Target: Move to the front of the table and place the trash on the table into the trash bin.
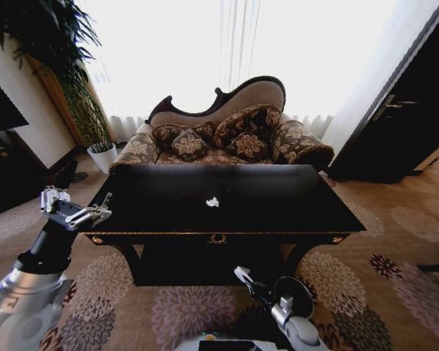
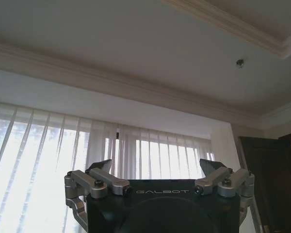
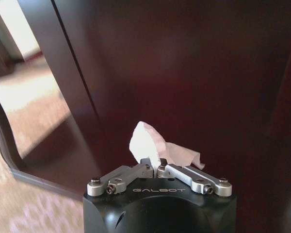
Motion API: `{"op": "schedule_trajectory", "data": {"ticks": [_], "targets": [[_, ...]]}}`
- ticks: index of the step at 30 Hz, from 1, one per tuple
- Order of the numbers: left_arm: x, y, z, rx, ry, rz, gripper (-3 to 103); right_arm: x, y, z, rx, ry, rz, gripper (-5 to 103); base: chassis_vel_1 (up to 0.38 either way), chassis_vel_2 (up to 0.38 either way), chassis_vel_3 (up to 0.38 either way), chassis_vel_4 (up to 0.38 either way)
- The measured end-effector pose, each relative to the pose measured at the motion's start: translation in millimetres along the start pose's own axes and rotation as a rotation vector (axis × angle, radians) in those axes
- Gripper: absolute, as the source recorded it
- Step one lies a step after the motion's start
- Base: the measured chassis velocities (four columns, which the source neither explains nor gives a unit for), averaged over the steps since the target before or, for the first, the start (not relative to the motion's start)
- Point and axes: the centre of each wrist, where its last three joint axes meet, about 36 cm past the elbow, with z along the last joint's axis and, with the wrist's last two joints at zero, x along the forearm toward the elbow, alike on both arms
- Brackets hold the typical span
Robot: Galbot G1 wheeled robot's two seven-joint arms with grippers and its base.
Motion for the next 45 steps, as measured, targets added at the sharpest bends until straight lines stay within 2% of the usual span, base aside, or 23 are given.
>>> {"op": "schedule_trajectory", "data": {"ticks": [2,5,9,12,15,17,21,22,24,25,27,29,32,36,40,42,45], "targets": [[0.4,0.3,-0.4,-0.002,0.002,-0.001,100,0.3,-2.1,3.5,0.023,0.009,0.011,0,0.0,0.0,0.0,0.0],[1.5,2.0,-2.7,-0.014,0.014,-0.003,100,-2.5,-9.0,9.1,0.136,0.026,0.067,0,0.0,0.0,0.0,0.0],[2.7,3.0,-4.1,-0.022,0.023,-0.004,100,-7.6,-11.6,9.1,0.17,0.044,0.121,0,0.0,0.0,0.0,0.0],[4.3,4.1,-5.7,-0.03,0.031,-0.008,100,-9.2,-15.4,11.4,0.161,0.065,0.158,0,0.0,0.0,0.0,0.0],[5.0,8.6,-12.0,-0.051,0.032,-0.008,100,-11.5,-25.4,15.7,0.112,0.11,0.215,0,0.0,0.0,0.0,0.0],[4.7,9.9,-13.9,-0.057,0.031,-0.006,100,-12.8,-31.4,16.8,0.107,0.126,0.234,0,0.0,0.0,0.0,0.0],[2.4,12.2,-16.9,-0.065,0.026,0.001,100,-17.0,-66.7,15.5,0.141,0.202,0.324,0,0.0,0.0,0.0,0.0],[2.4,12.2,-16.9,-0.065,0.026,0.001,100,-17.0,-66.7,15.5,0.141,0.202,0.324,0,0.0,0.0,0.0,0.0],[1.2,11.9,-16.5,-0.066,0.026,0.006,100,-14.5,-87.7,13.1,0.164,0.246,0.362,0,0.0,0.0,0.0,0.0],[1.2,11.9,-16.5,-0.066,0.026,0.006,100,-14.5,-87.7,13.1,0.164,0.246,0.362,0,0.0,0.0,0.0,0.0],[0.3,10.5,-14.2,-0.063,0.028,0.009,100,-8.1,-107.8,13.9,0.172,0.308,0.398,0,0.0,0.0,0.0,0.0],[0.1,9.7,-13.0,-0.061,0.029,0.009,100,-4.9,-115.2,16.1,0.171,0.338,0.417,0,0.0,0.0,0.0,0.0],[-0.4,8.4,-11.1,-0.057,0.029,0.01,100,7.0,-138.6,25.9,0.151,0.439,0.49,0,0.0,0.0,0.0,0.0],[-0.8,8.0,-10.6,-0.063,0.033,0.013,100,17.3,-153.6,33.5,0.129,0.49,0.527,0,0.0,0.0,0.0,0.0],[-1.1,7.1,-9.3,-0.061,0.036,0.016,100,17.4,-152.2,36.6,0.097,0.51,0.534,0,0.0,0.0,0.0,0.0],[-0.9,5.8,-7.4,-0.058,0.041,0.018,100,10.9,-143.2,36.8,0.077,0.517,0.523,-1,0.0,0.0,0.0,0.0],[-0.3,4.6,-6.0,-0.056,0.045,0.017,100,4.8,-128.6,39.4,0.057,0.523,0.502,10,0.0,0.0,0.0,0.0]]}}
